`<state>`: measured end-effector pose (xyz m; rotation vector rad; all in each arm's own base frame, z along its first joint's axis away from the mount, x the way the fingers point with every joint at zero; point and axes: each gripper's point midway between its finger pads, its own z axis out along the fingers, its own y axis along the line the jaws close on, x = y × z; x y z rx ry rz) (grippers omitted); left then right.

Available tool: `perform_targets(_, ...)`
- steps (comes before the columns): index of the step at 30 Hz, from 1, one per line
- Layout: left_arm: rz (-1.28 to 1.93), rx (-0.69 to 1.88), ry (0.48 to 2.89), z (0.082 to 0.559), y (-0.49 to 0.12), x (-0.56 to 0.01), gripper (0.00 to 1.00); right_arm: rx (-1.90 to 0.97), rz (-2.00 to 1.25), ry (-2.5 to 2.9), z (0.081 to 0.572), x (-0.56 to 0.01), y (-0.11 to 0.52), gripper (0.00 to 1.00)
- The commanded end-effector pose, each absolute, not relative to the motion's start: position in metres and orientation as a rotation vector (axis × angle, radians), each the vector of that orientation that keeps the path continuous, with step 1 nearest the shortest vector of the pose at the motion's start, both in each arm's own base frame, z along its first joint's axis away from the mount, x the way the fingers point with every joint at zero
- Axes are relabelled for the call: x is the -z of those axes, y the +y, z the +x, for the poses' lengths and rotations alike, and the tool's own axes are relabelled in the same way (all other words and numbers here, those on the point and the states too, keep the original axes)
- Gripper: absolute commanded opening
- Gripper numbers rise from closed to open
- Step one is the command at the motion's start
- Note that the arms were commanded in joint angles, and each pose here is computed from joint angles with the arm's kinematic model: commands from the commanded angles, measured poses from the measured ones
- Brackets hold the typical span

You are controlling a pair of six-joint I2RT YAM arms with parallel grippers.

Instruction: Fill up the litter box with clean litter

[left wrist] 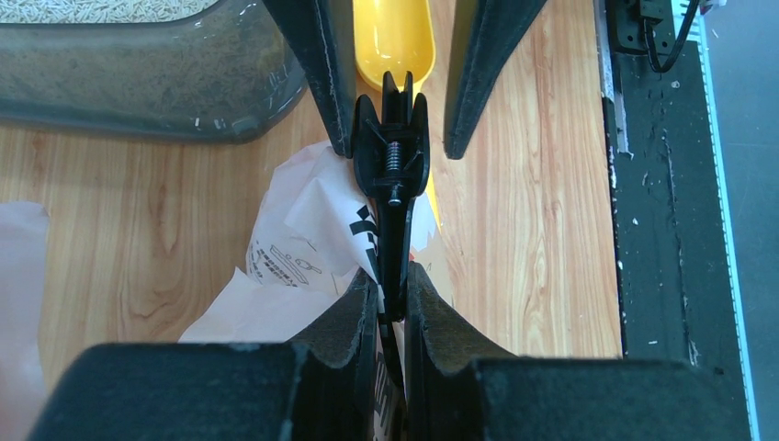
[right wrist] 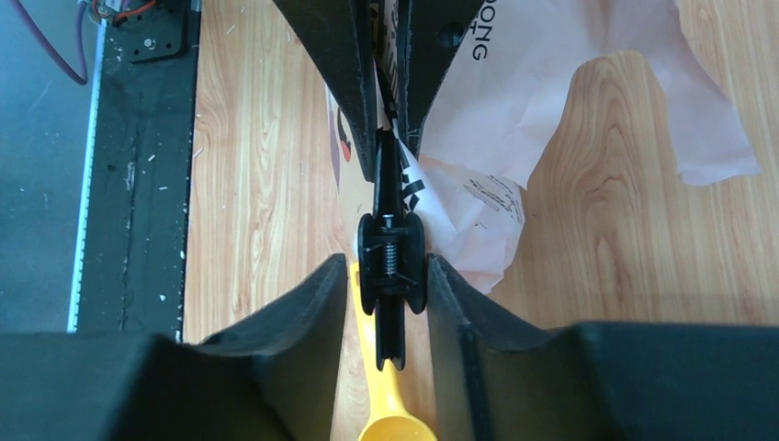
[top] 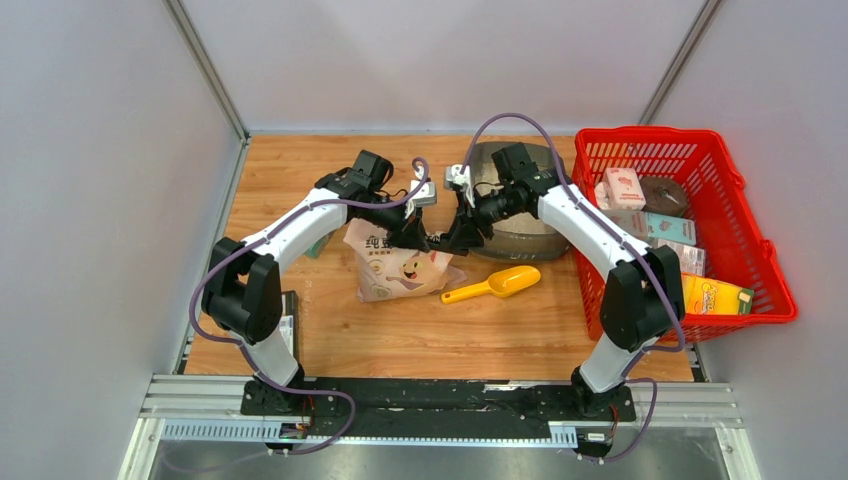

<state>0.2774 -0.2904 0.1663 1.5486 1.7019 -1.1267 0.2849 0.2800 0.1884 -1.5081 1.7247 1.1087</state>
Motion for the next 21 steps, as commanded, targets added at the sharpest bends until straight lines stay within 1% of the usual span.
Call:
perform_targets(1,1.54,1.142,1.605,0.284,-0.303,-0.186,0.11,-1.091,-1.505,1.715,0.291,-0.195,0.288,0.34)
perform_targets(2,1.536,1.143,1.612,0.284,-0.303,-0.186,0.17,-1.083,-1.499,1.718,0.292,-0.196,0.288,0.28)
perform_targets(3,1.535,1.141,1.617,0.285,-0.303,-0.186,0.22,-1.069,-1.495,1.723,0.294,-0.197,0.287,0.14)
perform_targets(4,1.535,1.133,1.62,0.285,-0.303,-0.186,0.27,-1.062,-1.495,1.724,0.294,-0.197,0.287,0.07)
perform_targets(5,1.535,1.133,1.624,0.285,-0.302,-0.186,0.35,-1.049,-1.494,1.718,0.296,-0.198,0.287,0.01)
perform_targets(7,1.529,1.133,1.628,0.284,-0.299,-0.189,0.44,-1.03,-1.478,1.727,0.297,-0.202,0.284,0.0)
perform_targets(8,1.526,1.135,1.629,0.283,-0.298,-0.19,0.52,-1.029,-1.474,1.722,0.297,-0.205,0.282,0.0)
perform_targets(9,1.525,1.134,1.633,0.283,-0.296,-0.189,0.54,-1.026,-1.466,1.716,0.298,-0.207,0.278,0.0)
perform_targets(11,1.531,1.128,1.62,0.281,-0.291,-0.192,0.55,-1.016,-1.465,1.703,0.295,-0.215,0.272,0.0)
perform_targets(15,1.57,1.124,1.623,0.275,-0.284,-0.185,0.55,-0.992,-1.485,1.694,0.293,-0.228,0.253,0.0)
perform_targets(19,1.576,1.129,1.63,0.278,-0.285,-0.178,0.5,-0.917,-1.536,1.641,0.295,-0.241,0.237,0.0)
perform_targets(21,1.561,1.128,1.642,0.281,-0.287,-0.176,0.45,-0.886,-1.556,1.63,0.295,-0.246,0.232,0.0)
